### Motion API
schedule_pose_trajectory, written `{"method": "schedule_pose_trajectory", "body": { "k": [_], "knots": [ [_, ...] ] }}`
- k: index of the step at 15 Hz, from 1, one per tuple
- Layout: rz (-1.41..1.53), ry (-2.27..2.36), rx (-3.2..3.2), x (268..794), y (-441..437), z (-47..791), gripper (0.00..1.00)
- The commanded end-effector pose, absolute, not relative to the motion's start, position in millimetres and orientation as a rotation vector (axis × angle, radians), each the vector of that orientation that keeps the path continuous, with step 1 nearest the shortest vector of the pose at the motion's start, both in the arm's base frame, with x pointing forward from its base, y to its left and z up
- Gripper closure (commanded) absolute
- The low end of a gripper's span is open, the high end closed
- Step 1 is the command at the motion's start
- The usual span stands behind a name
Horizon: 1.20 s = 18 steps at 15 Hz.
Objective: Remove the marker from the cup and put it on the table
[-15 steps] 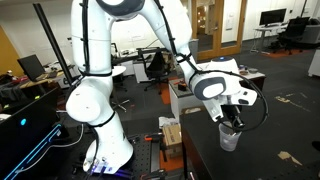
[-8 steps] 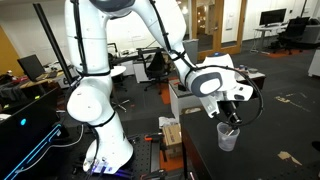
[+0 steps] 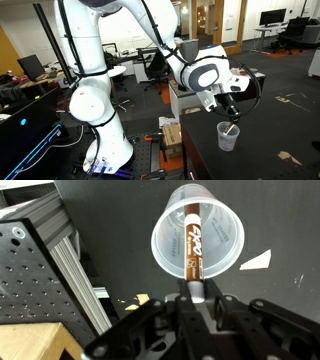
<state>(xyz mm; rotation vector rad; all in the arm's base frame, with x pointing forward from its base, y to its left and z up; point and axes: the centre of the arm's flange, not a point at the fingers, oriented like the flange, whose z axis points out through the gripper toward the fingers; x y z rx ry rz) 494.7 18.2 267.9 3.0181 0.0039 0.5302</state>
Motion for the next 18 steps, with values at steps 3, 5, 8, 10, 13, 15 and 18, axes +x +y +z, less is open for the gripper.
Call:
{"method": "schedule_pose_trajectory", "body": {
  "k": [3,5,8,10,13,15,18],
  "knots": [
    [0.627,-0.020,2.978,465,29,300,0.95],
    [0.661,-0.020,2.962,462,31,310,0.95],
    [0.741,0.001,2.933,459,35,327,0.95],
    [0.801,0.047,2.921,461,39,338,0.95],
    [0.829,0.160,2.945,467,48,346,0.95],
    [0.831,0.241,2.970,469,60,344,0.95],
    [0.799,0.369,3.003,469,81,334,0.95]
  ]
}}
